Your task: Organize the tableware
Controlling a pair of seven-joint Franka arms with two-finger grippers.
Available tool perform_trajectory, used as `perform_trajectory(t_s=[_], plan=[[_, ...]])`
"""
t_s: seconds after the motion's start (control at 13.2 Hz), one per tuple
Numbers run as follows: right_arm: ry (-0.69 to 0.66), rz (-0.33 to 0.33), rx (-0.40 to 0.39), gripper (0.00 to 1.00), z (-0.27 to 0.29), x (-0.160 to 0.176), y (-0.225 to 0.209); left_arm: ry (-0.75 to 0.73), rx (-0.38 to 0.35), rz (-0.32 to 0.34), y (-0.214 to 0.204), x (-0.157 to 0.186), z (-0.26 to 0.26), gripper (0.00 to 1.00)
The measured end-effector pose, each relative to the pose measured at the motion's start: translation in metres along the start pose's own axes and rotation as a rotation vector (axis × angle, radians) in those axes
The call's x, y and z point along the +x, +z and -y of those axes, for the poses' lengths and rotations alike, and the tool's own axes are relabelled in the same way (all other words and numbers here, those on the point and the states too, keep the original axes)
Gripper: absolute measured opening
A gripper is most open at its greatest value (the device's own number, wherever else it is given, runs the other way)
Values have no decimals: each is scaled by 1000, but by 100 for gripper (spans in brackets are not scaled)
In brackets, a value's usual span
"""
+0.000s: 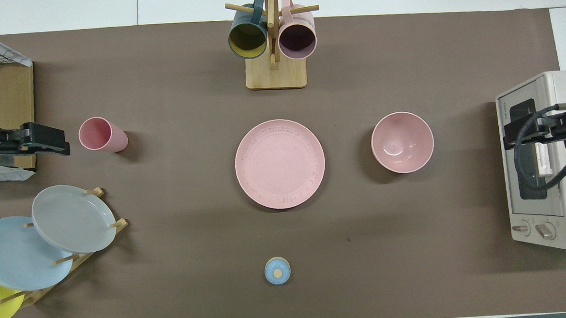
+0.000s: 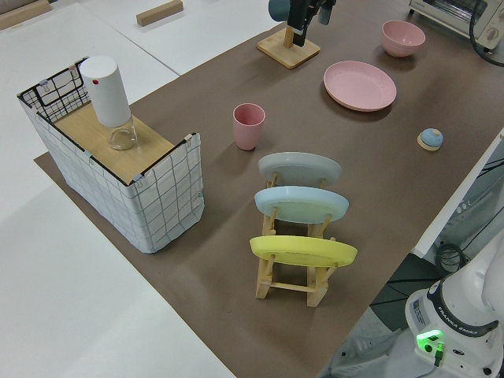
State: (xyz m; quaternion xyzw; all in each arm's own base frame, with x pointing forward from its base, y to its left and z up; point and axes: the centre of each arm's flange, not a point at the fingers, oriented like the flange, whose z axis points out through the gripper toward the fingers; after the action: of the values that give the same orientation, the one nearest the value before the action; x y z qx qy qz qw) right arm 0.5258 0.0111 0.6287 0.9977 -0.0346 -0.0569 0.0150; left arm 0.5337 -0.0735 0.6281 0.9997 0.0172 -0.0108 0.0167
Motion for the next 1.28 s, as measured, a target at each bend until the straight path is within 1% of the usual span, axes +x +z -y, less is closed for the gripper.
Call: perform_trajectory(t_s=[0.6, 0.75, 0.91, 1.06, 1.21, 1.28], plan=[[0, -3, 0, 100, 2, -1, -1, -2, -1, -7, -1, 1, 0, 100], [-28, -4, -3, 100, 17, -3, -2, -2, -1, -9, -1, 1, 0, 100], [-75, -26, -5, 100, 42, -4, -3, -2, -2, -14, -1, 1, -1, 100], [-116, -46, -9, 100, 83, -3, 2, -1, -3, -18, -2, 2, -1, 100], [-114, -52, -14, 100, 129, 2, 19, 1, -3, -18, -2, 2, -3, 100], [-131, -62, -15, 100, 165, 14, 42, 1, -3, -18, -2, 1, -3, 100]])
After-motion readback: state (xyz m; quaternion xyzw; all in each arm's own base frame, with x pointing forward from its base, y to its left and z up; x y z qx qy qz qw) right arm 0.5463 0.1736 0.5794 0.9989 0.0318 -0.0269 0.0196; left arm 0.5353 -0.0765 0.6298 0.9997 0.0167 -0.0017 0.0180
